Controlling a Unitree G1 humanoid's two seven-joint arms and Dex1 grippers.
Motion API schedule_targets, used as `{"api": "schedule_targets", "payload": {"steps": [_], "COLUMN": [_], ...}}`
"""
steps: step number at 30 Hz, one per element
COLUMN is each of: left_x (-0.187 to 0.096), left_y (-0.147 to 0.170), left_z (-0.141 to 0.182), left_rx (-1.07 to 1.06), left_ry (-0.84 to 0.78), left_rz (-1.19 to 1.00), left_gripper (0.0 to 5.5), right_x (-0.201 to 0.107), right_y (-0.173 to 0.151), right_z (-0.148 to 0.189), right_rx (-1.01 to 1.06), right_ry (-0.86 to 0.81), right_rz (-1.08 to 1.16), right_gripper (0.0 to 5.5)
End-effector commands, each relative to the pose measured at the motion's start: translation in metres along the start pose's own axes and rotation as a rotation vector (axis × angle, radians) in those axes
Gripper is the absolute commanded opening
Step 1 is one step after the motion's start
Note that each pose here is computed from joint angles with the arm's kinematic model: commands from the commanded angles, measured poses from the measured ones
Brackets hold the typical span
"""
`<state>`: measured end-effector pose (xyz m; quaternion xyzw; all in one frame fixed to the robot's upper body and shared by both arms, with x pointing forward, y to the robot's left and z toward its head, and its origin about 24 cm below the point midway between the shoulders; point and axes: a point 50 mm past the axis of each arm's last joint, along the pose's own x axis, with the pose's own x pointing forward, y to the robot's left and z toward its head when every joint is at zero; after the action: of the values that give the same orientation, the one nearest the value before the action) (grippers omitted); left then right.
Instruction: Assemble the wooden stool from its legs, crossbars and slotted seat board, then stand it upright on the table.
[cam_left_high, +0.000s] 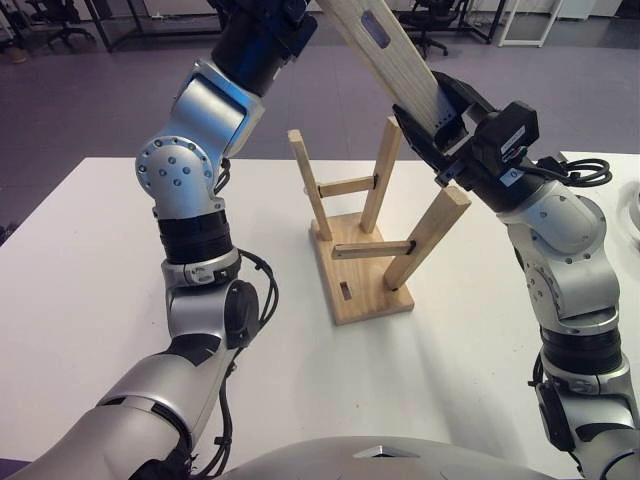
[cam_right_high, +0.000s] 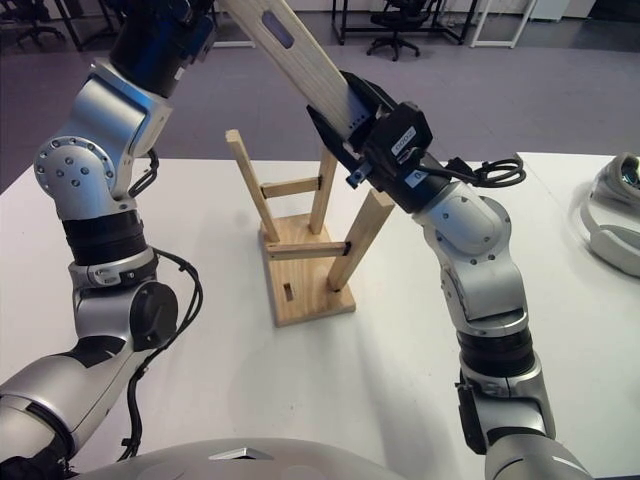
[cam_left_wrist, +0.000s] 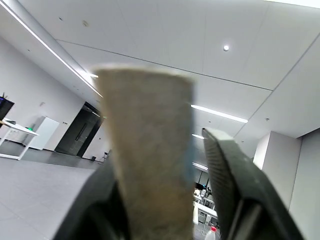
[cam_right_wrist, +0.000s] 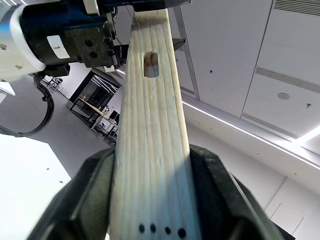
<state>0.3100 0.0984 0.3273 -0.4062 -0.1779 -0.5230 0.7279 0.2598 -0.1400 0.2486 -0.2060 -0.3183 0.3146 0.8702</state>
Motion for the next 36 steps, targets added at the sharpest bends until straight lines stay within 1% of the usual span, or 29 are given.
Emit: {"api": "schedule_targets", "payload": {"steps": [1, 3, 4, 7, 9, 10, 12, 13, 14, 16, 18, 20, 22, 24, 27, 31, 34, 36], "left_x": [-0.006, -0.008, -0.010, -0.020, -0.039, -0.052, -0.081, -0.090, -0.106, -0.128, -0.148, -0.171, -0.190, -0.209, -0.218, -0.219, -0.222, -0.224], "left_y": [0.008, 0.010, 0.011, 0.014, 0.016, 0.018, 0.019, 0.018, 0.019, 0.020, 0.019, 0.019, 0.021, 0.024, 0.022, 0.014, 0.010, 0.009], "left_z": [-0.002, -0.001, 0.000, 0.011, 0.030, 0.038, 0.048, 0.048, 0.040, 0.024, 0.008, -0.013, -0.030, -0.044, -0.062, -0.080, -0.079, -0.078], "left_rx": [-0.037, -0.032, -0.019, 0.030, 0.134, 0.188, 0.265, 0.295, 0.324, 0.347, 0.358, 0.387, 0.379, 0.334, 0.264, 0.191, 0.190, 0.242], "left_ry": [0.034, 0.039, 0.037, 0.001, -0.076, -0.111, -0.160, -0.162, -0.147, -0.104, -0.058, 0.015, 0.059, 0.073, 0.064, 0.038, 0.007, 0.047], "left_rz": [0.039, 0.053, 0.064, 0.113, 0.175, 0.220, 0.317, 0.350, 0.405, 0.492, 0.570, 0.681, 0.802, 0.936, 1.024, 1.085, 1.133, 1.157], "left_gripper": [1.12, 1.04, 1.04, 1.02, 1.02, 1.02, 1.02, 1.02, 1.02, 1.02, 1.02, 1.02, 1.02, 1.02, 1.02, 1.02, 1.02, 1.02], "right_x": [0.002, 0.002, 0.002, 0.002, -0.003, -0.008, -0.021, -0.028, -0.038, -0.055, -0.074, -0.100, -0.117, -0.125, -0.127, -0.116, -0.114, -0.112], "right_y": [-0.003, -0.003, -0.002, -0.002, -0.019, -0.029, -0.041, -0.043, -0.044, -0.039, -0.020, 0.012, 0.041, 0.067, 0.093, 0.113, 0.122, 0.126], "right_z": [0.007, 0.007, 0.006, 0.005, 0.007, 0.004, -0.016, -0.024, -0.040, -0.065, -0.096, -0.131, -0.148, -0.158, -0.162, -0.154, -0.151, -0.148], "right_rx": [-0.004, -0.008, -0.005, -0.007, 0.058, 0.101, 0.203, 0.250, 0.321, 0.436, 0.466, 0.487, 0.477, 0.343, 0.335, 0.346, 0.322, 0.304], "right_ry": [-0.024, -0.020, -0.014, 0.000, -0.017, 0.003, 0.116, 0.157, 0.228, 0.349, 0.552, 0.779, 0.901, 0.972, 0.984, 0.904, 0.884, 0.859], "right_rz": [-0.007, -0.007, -0.003, -0.009, -0.151, -0.230, -0.352, -0.388, -0.441, -0.490, -0.465, -0.406, -0.320, -0.139, -0.017, 0.090, 0.132, 0.159], "right_gripper": [2.08, 2.07, 2.47, 3.02, 3.40, 3.48, 3.48, 3.48, 3.48, 3.48, 3.48, 3.48, 3.48, 3.48, 3.48, 3.48, 3.48, 3.48]}}
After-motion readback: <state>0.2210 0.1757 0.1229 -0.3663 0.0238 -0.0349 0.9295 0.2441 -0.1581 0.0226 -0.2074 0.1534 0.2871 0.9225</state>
